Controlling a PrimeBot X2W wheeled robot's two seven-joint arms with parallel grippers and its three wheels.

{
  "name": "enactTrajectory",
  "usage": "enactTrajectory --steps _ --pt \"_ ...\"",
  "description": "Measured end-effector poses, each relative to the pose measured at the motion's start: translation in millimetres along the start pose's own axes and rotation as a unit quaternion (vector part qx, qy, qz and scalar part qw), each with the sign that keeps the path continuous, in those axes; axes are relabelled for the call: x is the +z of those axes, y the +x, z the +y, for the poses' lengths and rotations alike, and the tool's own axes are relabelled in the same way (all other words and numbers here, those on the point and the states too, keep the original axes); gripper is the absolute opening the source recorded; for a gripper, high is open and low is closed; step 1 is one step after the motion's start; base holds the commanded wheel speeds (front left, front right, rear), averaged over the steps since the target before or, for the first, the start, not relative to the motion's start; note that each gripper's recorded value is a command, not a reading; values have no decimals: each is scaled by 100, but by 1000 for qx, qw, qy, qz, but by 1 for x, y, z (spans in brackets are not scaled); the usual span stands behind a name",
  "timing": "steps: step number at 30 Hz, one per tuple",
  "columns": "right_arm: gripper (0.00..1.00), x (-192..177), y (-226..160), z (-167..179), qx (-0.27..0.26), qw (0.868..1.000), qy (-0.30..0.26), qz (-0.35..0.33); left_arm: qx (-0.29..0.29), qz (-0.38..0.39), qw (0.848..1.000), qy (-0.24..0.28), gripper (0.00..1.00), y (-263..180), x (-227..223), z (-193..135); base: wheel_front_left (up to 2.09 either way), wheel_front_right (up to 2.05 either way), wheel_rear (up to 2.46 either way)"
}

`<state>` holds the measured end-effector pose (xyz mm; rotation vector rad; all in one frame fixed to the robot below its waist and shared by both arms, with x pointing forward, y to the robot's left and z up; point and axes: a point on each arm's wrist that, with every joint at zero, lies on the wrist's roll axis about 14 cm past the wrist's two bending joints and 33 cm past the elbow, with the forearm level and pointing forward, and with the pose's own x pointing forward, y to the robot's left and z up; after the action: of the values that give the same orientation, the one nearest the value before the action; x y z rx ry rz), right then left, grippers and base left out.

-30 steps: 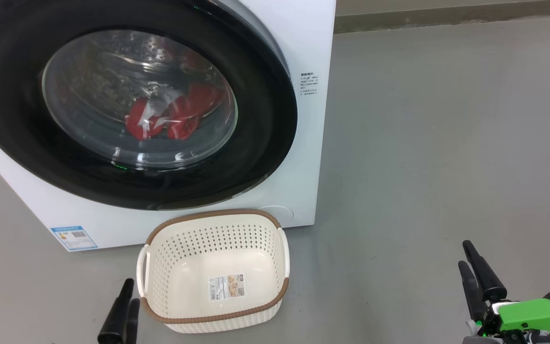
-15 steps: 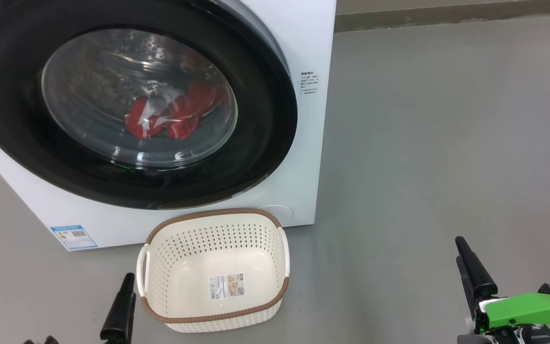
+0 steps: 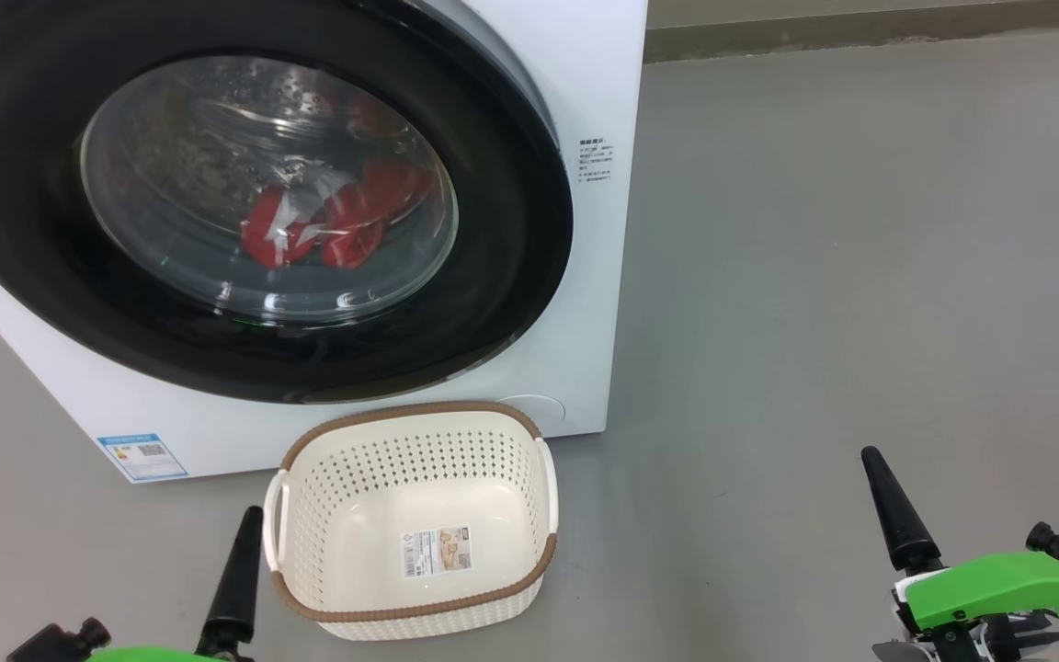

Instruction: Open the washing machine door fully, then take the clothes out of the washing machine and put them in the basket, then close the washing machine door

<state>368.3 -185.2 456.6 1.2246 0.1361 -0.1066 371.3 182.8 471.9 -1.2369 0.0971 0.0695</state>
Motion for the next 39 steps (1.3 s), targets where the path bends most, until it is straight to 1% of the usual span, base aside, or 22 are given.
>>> enactTrajectory --steps 7,10,11,14,18,22,32,39 --pt "100 -1 3 9 14 999 -51 -1 -7 0 998 65 100 0 0 -4 0 0 0" --pt "100 -1 5 13 20 997 -76 -2 -10 -3 996 84 100 1 1 -6 0 0 0" --pt "100 -1 5 13 20 997 -76 -2 -10 -3 996 84 100 1 1 -6 0 0 0" --pt "100 -1 5 15 23 995 -99 -4 -13 -4 993 113 100 1 1 -8 0 0 0" --pt "100 -1 5 16 26 991 -128 -5 -17 -5 987 162 100 2 2 -9 0 0 0" --pt "100 0 5 17 28 987 -155 -8 -20 -5 980 196 100 3 2 -11 0 0 0" --pt "100 -3 7 21 38 976 -216 -7 -25 -13 964 265 100 4 3 -14 0 0 0" --pt "100 -2 9 28 51 963 -264 -14 -32 -21 950 309 100 4 5 -17 0 0 0"
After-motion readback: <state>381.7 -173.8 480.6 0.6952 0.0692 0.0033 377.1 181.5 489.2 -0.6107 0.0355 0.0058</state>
